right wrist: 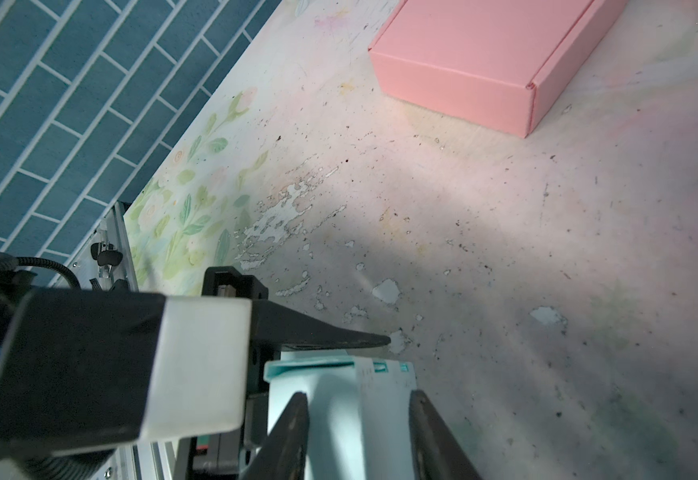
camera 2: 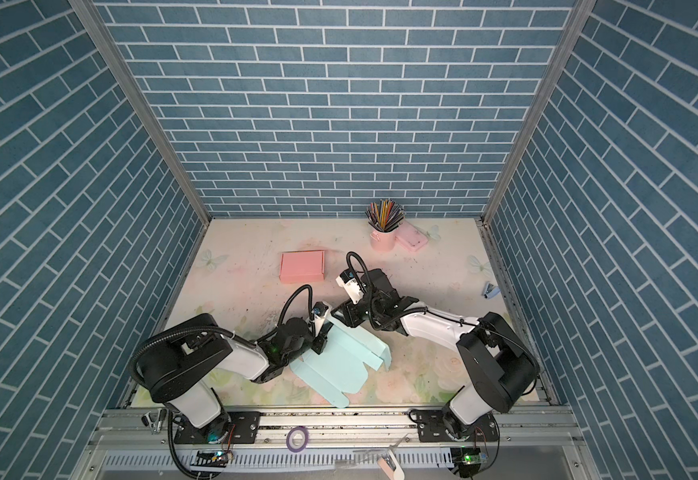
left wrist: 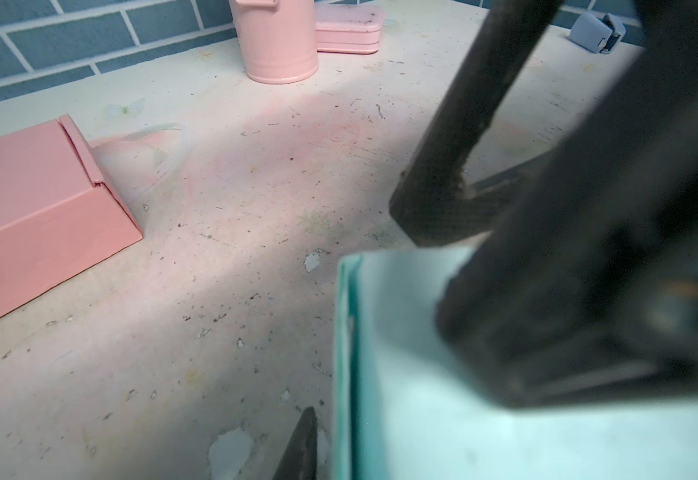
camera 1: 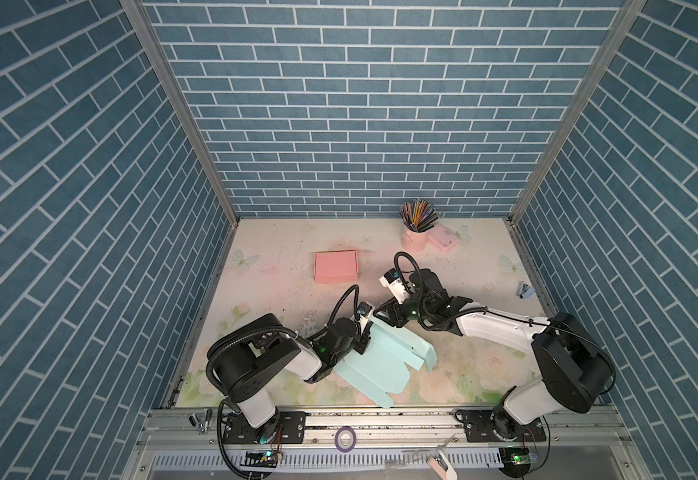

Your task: Fold the paper box

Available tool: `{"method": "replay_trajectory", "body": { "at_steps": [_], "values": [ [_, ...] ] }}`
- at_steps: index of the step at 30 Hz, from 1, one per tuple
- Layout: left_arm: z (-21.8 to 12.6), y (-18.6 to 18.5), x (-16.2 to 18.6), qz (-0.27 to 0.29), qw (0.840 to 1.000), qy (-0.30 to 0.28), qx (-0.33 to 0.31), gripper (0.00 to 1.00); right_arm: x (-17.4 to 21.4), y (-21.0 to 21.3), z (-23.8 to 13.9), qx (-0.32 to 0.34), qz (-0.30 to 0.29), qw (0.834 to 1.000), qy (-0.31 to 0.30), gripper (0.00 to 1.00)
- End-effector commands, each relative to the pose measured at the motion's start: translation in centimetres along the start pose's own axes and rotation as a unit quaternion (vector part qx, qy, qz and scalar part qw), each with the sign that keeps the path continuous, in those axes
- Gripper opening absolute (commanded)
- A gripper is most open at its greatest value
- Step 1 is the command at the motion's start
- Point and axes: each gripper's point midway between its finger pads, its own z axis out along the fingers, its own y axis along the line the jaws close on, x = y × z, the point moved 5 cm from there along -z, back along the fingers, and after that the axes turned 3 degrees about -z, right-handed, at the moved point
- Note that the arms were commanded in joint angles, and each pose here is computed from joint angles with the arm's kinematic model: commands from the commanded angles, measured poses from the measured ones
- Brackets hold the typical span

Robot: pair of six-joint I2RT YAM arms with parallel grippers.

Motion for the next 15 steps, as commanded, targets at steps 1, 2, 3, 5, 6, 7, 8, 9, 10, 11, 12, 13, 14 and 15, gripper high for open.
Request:
{"method": "replay_trajectory", "body": {
  "at_steps": [1,2,3,5,6,7,8,9,10,11,12,13,14,15],
  "values": [
    [0.0,0.0,0.8,-0.001,1.0,0.002,-0.001,0.18,1.4,-0.8,-0.2,0.031,0.021,0.999,0.019,0.4],
    [0.1,0.0,0.9,-0.001,1.0,0.003,-0.002,0.16,1.4,-0.8,-0.3,0.033,0.021,0.999,0.018,0.4],
    [0.1,0.0,1.1,-0.002,1.0,0.004,-0.003,0.14,1.4,-0.8,-0.3,0.034,0.02,0.999,0.018,0.4],
    [0.1,0.0,1.1,-0.003,1.0,0.005,-0.002,0.12,1.3,-0.7,-0.4,0.035,0.018,0.999,0.016,0.39],
    [0.2,0.0,1.1,-0.003,1.0,0.005,-0.002,0.11,1.3,-0.7,-0.4,0.035,0.019,0.999,0.016,0.39],
    [0.2,0.0,1.1,-0.003,1.0,0.004,-0.003,0.1,1.3,-0.6,-0.4,0.034,0.02,0.999,0.015,0.39],
    [0.2,0.0,1.1,-0.003,1.0,0.004,-0.004,0.09,1.3,-0.6,-0.3,0.034,0.022,0.999,0.014,0.39],
    [0.3,0.0,1.1,-0.003,1.0,0.003,-0.004,0.08,1.4,-0.5,-0.2,0.032,0.025,0.999,0.014,0.38],
    [0.3,0.0,1.1,-0.003,1.0,0.002,-0.004,0.08,1.4,-0.3,-0.2,0.031,0.027,0.999,0.015,0.38],
    [0.3,0.1,1.2,-0.004,1.0,0.004,-0.006,0.08,1.5,-0.2,-0.1,0.031,0.027,0.999,0.015,0.38],
    [0.3,0.1,1.2,-0.004,1.0,0.003,-0.007,0.07,1.5,0.1,0.0,0.03,0.027,0.999,0.015,0.38],
    [0.3,0.2,1.2,-0.006,1.0,0.002,-0.009,0.06,1.7,0.2,0.1,0.031,0.028,0.999,0.016,0.38],
    [0.3,0.2,1.2,-0.007,1.0,0.002,-0.01,0.05,1.8,0.4,0.2,0.031,0.029,0.999,0.017,0.37],
    [0.4,0.3,1.1,-0.01,1.0,-0.001,-0.013,0.05,2.0,0.5,0.4,0.031,0.031,0.999,0.019,0.37]
  ]
}}
